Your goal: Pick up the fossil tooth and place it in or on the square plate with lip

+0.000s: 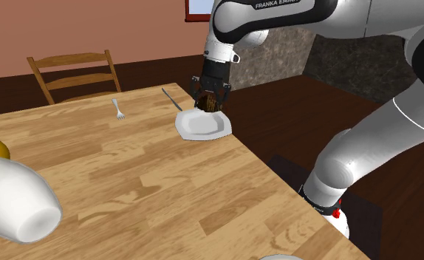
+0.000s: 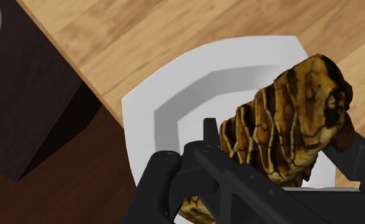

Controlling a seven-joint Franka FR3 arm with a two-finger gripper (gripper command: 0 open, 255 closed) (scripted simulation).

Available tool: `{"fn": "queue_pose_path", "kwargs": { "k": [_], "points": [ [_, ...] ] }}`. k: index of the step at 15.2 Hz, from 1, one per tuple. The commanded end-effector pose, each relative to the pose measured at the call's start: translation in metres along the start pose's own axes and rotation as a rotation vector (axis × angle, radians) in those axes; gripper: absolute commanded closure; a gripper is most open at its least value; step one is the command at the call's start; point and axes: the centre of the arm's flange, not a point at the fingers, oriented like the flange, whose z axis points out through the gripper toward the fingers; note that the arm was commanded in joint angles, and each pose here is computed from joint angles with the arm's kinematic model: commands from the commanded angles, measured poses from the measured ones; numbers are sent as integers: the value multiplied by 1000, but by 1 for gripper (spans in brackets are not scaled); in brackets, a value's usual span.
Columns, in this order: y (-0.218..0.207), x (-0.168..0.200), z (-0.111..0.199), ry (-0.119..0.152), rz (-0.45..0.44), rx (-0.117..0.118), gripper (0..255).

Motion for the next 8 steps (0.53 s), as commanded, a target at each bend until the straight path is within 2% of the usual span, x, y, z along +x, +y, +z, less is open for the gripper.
{"fn": "queue_pose_path", "kwargs": {
  "k": [1,8],
  "points": [
    [-16,23,-5,0,0,0,255],
    [-10,31,30,0,0,0,255]
  ]
}}
